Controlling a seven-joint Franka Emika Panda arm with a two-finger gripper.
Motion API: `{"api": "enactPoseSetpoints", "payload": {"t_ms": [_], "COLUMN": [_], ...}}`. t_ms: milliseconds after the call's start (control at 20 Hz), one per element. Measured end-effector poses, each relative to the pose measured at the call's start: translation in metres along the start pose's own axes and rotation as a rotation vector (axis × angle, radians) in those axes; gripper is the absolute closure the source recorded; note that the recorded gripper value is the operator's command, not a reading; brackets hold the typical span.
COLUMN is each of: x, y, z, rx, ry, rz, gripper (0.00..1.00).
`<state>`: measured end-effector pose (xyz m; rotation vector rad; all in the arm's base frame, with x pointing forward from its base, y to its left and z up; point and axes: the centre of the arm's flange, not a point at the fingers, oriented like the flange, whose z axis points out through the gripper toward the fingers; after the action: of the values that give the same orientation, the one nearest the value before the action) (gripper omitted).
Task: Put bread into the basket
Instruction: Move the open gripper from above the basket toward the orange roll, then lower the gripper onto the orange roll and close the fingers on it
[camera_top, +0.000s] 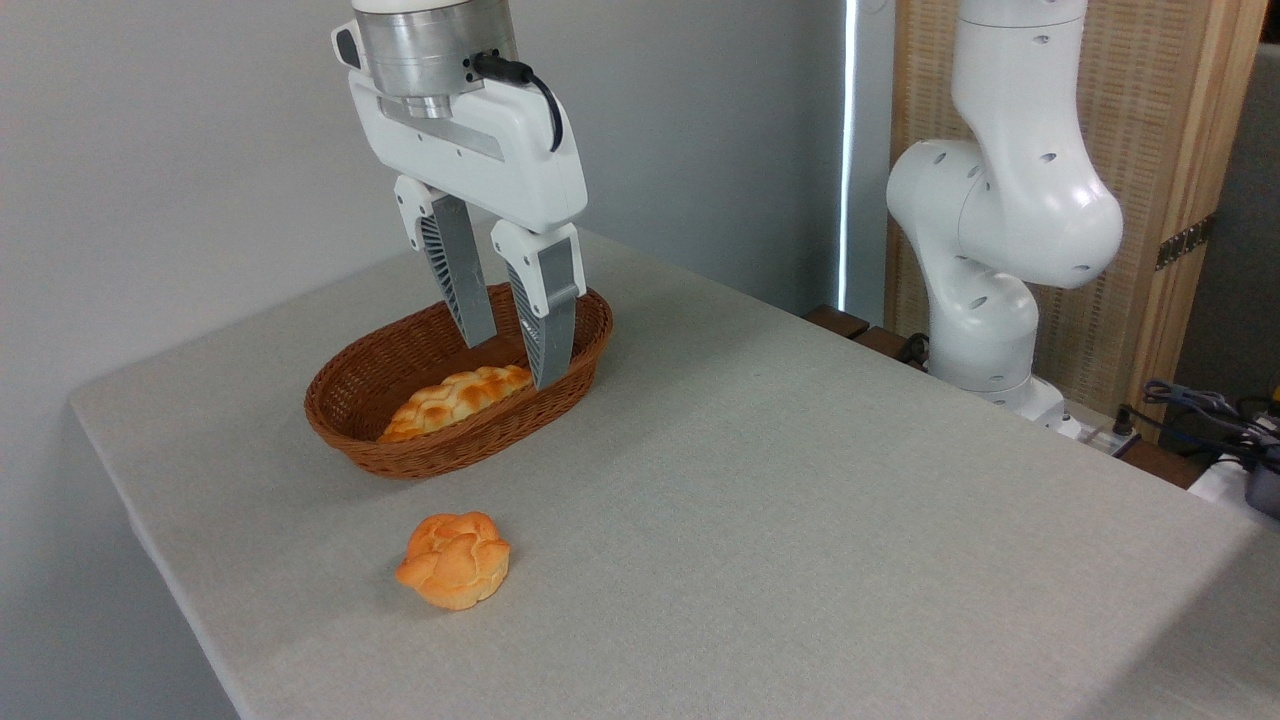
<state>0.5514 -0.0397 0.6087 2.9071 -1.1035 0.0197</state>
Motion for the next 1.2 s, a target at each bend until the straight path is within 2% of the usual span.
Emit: {"api": "enactPoseSetpoints", "payload": {"t_ms": [300,600,800,950,1200], "x": [-0.002,-0.006,-0.004,-0.001,0.003], "y": [0.0,-0.02,-0.027,-0.03,-0.027], "z": [-0.003,-0.002,0.035,0.068,0.11], "rx": [0.005,0.054,0.079,0.093,0.032], "ry": [0.006,0.068,0.069,0.092,0.188], "rz": [-0.002,-0.033,-0.021,-0.022,-0.076], "gripper": [0.0,0.0,0.0,0.0,0.0]}}
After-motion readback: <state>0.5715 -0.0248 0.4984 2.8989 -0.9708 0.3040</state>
